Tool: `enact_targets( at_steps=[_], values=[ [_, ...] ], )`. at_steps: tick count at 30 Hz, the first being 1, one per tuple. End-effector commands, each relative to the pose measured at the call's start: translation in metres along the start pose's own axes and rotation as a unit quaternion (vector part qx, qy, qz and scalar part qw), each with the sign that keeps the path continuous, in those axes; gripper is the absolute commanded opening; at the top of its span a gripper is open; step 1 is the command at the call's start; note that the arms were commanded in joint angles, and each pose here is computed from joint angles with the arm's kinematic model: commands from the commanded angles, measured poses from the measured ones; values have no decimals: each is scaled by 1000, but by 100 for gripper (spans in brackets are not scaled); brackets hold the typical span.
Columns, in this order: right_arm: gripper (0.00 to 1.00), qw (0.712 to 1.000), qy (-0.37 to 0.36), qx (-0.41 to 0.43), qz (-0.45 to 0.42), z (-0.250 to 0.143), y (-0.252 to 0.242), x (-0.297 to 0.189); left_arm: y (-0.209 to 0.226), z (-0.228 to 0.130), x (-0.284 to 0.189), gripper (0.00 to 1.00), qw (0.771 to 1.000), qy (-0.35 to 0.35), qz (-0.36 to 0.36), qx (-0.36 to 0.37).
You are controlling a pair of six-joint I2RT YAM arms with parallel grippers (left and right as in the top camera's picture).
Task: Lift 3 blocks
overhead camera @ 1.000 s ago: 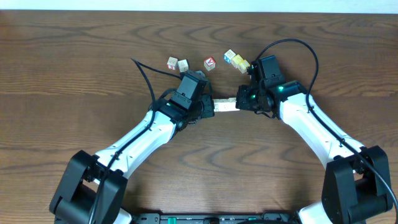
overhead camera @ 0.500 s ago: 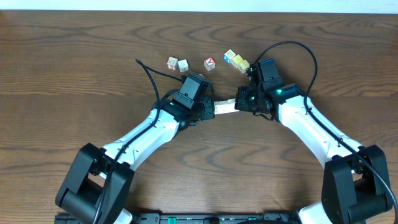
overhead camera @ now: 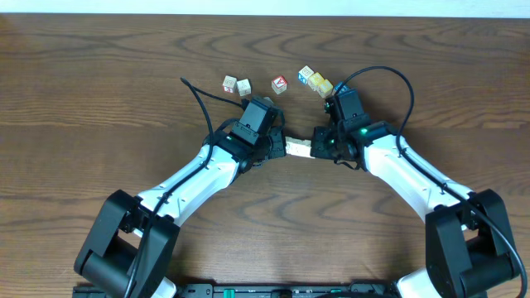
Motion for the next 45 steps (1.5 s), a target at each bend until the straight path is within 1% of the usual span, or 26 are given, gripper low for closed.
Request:
enact_targets(
  at_steps=[1,5,10,14,22,31,45],
  values=[
    [1,988,72,-31,135,-29,59,-4,-49,-25,0,7,994,49,-91,33],
    [1,988,72,-29,135,-29,59,-4,-48,-26,2,7,995,49,-86,31],
    [1,987,69,-31,139,-28,61,-5,-42,-32,15,7,995,64,-74,16],
    [1,987,69,-31,139,-28,61,-5,-42,-35,23,7,994,73,-80,12],
    [1,988,74,-29,135,-29,59,-2,-42,-36,24,7,994,74,-78,12],
    [1,985,107,-21,132,-39,55,16,-41,-36,24,7,994,74,-77,12],
    [1,987,108,-21,121,-42,55,17,-49,-44,27,7,994,77,-79,22]
  ],
)
Point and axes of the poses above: each gripper's point midway between its finger pads, its own x axis out along the fingers, its own y axis along the line the jaws close on, z = x × y, the point moved 4 cm from there along -x, back along the fingers, and after that the axes turned 2 degrees about x, right-handed, at the moved point
